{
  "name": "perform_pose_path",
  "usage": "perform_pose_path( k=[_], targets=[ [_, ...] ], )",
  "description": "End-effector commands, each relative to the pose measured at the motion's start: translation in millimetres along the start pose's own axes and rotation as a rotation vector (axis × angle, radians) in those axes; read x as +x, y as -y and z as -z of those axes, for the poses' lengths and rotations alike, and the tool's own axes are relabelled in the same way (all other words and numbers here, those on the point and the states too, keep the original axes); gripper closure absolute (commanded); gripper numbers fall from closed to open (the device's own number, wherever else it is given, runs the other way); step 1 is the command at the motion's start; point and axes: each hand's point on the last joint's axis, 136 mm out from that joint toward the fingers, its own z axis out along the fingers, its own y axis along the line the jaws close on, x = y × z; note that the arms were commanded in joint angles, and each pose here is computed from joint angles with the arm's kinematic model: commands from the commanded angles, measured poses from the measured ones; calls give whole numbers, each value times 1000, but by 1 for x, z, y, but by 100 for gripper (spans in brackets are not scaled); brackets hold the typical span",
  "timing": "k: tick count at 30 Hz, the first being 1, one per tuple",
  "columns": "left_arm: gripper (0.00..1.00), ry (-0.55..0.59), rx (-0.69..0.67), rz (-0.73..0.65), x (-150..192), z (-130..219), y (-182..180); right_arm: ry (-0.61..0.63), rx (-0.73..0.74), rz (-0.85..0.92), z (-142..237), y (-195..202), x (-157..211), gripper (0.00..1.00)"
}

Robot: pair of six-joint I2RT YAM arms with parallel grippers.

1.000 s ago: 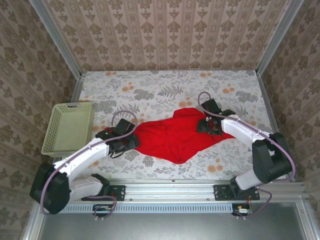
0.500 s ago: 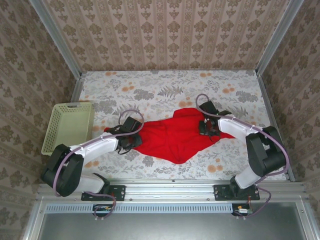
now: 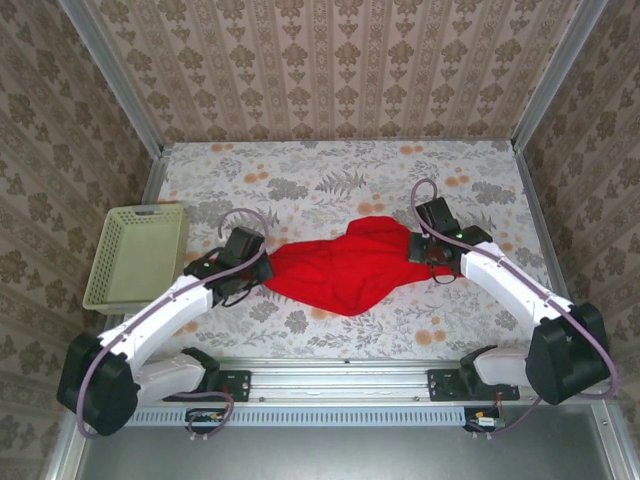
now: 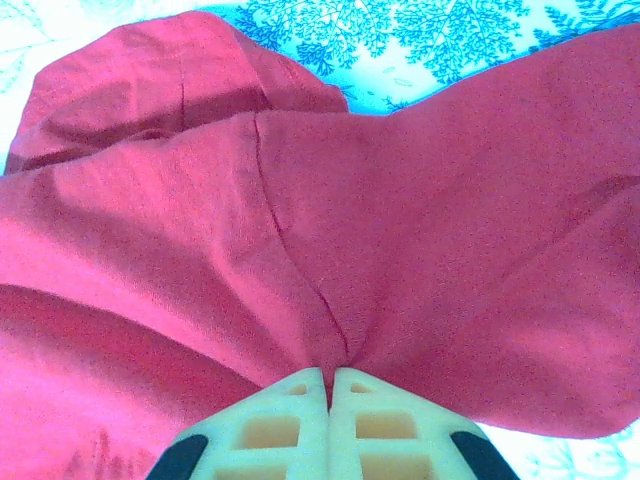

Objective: Fold the inside-out t-shirt

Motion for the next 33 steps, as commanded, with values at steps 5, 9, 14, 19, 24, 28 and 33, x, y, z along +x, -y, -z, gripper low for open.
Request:
perform_pose_path(
  k=[5, 9, 14, 19, 24, 28, 33],
  targets=[
    [100, 241, 32, 10, -107, 100, 5, 198, -43, 35, 102, -7, -57, 100],
    [100, 407, 88, -10, -177, 175, 28, 360, -145, 57, 184, -28, -98, 100],
    [100, 503, 151, -55, -234, 227, 59, 459, -287, 102, 245, -69, -105, 100],
    [100, 622, 153, -82, -284, 260, 71, 413, -441, 203, 245, -141, -71, 100],
    [100, 653, 242, -129, -319, 262, 104, 331, -520, 200, 218, -188, -30, 100],
    [100, 562, 311, -229, -314, 212, 161, 227, -568, 31, 170, -186, 5, 100],
    [100, 301, 359, -360, -256, 87, 245, 90, -509, -181, 103, -151, 59, 100]
  ],
)
